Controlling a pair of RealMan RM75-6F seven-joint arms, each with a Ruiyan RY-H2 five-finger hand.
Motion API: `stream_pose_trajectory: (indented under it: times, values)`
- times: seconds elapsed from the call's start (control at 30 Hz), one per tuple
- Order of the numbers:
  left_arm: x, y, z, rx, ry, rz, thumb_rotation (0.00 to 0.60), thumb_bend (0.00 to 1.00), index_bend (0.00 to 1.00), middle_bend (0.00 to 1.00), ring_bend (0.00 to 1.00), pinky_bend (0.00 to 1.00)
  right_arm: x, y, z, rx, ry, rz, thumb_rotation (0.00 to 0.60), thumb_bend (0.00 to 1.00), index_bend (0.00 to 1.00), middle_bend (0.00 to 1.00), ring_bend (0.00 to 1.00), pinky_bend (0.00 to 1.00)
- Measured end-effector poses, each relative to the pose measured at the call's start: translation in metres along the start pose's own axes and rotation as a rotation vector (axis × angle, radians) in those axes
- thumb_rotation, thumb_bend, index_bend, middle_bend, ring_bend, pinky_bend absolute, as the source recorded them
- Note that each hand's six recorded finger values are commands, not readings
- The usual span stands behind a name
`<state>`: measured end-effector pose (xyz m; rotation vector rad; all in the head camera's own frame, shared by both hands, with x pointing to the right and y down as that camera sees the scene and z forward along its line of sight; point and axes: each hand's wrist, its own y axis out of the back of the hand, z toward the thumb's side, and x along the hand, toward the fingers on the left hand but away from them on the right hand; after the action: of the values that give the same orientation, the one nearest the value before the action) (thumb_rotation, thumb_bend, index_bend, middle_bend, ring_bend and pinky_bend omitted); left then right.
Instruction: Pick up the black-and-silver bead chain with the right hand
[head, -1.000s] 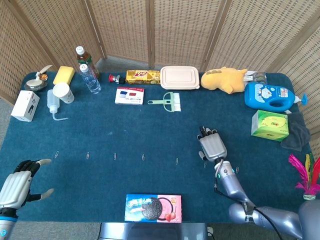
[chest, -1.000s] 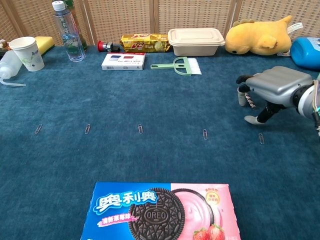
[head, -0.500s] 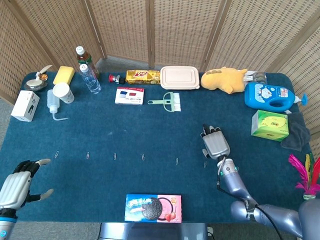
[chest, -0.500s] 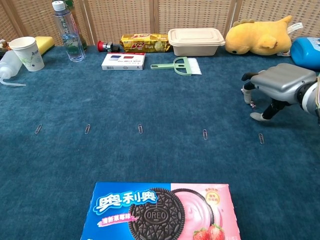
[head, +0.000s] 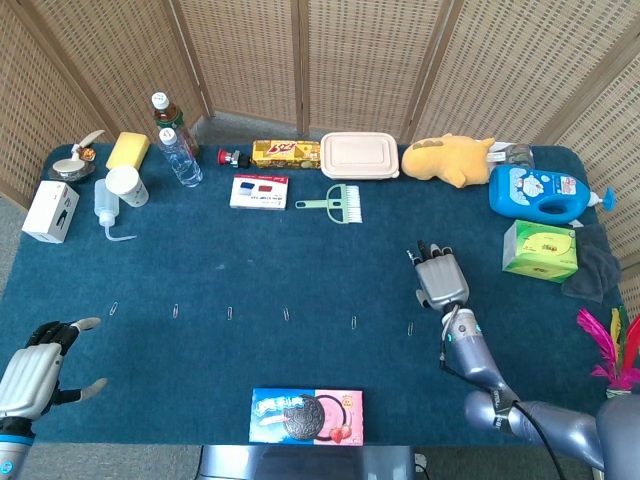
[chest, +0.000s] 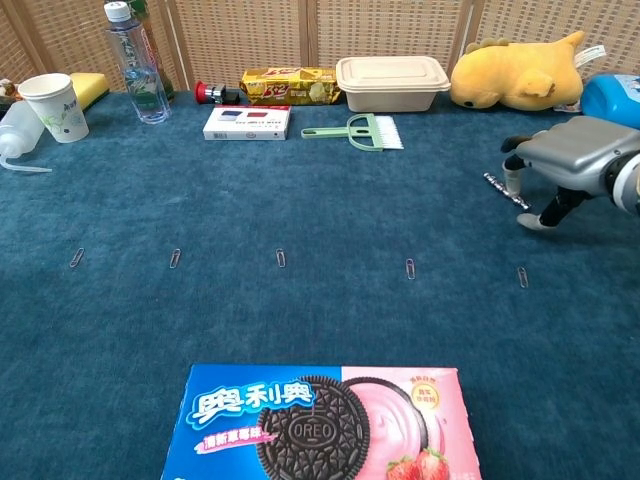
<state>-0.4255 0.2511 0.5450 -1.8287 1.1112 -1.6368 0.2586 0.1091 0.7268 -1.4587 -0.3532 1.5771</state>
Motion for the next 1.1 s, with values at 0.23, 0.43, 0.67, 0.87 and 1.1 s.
stream_pose_trajectory:
  times: [0.23, 0.43, 0.67, 0.87, 1.1]
  values:
    - [-0.001, 0.0, -0.001, -0.002, 0.002, 0.001, 0.586, 0.26, 0.2, 0.25, 0.2, 0.11, -0.007, 0.009, -0.017, 0.032, -0.047, -0.017, 0.442, 0.38, 0.37, 0.12, 0.17, 0.29]
    - [-0.001, 0.0, 0.001, -0.003, -0.005, 0.001, 0.588, 0.27, 0.2, 0.25, 0.2, 0.11, -0.007, 0.024, -0.016, -0.031, -0.044, -0.026, 0.432, 0.38, 0.37, 0.12, 0.17, 0.29]
    - [-0.004, 0.001, -0.002, -0.005, 0.002, 0.003, 0.587, 0.27, 0.2, 0.25, 0.2, 0.11, -0.016, 0.036, -0.015, -0.11, -0.046, 0.034, 0.169, 0.38, 0.36, 0.1, 0.15, 0.28]
    - [-0.006, 0.001, -0.004, -0.004, 0.007, 0.002, 0.589, 0.27, 0.2, 0.25, 0.2, 0.11, -0.026, 0.043, -0.009, -0.122, -0.038, 0.057, 0.037, 0.38, 0.36, 0.07, 0.11, 0.26]
    - [-0.007, 0.001, -0.006, -0.006, 0.012, 0.004, 0.585, 0.26, 0.2, 0.25, 0.2, 0.11, -0.035, 0.039, -0.005, -0.096, -0.043, 0.076, 0.011, 0.38, 0.36, 0.07, 0.11, 0.25]
